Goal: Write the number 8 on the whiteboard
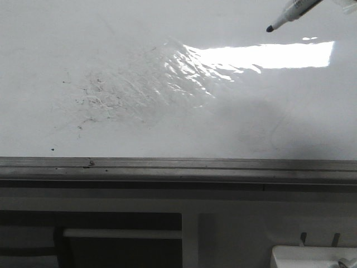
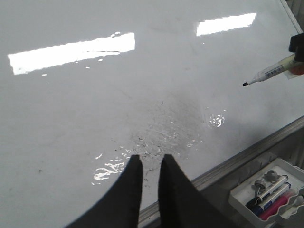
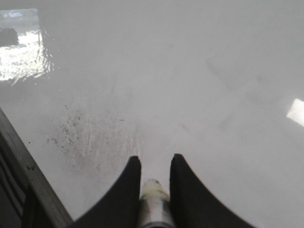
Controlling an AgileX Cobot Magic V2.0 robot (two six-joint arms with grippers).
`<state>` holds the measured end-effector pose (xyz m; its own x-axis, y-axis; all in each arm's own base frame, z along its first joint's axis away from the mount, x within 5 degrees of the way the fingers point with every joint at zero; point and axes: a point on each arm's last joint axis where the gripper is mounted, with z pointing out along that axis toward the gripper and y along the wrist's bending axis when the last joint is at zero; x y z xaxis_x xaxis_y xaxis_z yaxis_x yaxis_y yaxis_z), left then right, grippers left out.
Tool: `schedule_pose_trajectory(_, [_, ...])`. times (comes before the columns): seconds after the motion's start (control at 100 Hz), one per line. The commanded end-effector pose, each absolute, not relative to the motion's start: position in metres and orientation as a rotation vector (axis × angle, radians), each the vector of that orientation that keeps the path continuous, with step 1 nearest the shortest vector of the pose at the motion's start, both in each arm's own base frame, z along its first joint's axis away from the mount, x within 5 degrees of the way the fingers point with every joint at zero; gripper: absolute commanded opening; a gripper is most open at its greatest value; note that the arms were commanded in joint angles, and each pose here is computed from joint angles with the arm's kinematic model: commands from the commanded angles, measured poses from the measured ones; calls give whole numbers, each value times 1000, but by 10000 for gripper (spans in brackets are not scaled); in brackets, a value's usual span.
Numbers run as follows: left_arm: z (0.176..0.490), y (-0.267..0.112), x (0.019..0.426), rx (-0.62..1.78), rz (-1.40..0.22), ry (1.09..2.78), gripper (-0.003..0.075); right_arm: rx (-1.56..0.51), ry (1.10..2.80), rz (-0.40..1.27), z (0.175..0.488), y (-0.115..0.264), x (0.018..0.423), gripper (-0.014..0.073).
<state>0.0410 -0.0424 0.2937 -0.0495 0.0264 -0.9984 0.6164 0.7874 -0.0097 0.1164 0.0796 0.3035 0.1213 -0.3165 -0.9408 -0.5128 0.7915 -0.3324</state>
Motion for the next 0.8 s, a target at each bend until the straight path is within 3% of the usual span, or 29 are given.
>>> schedule_pose_trajectory(0.0, [304, -41, 43, 451, -542, 1522, -20, -656, 1450, 99, 315, 79, 125, -43])
schedule_pose_trajectory(0.79, [302, -41, 44, 445, -547, 1528, -20, -678, 1525, -35, 310, 106, 170, -44])
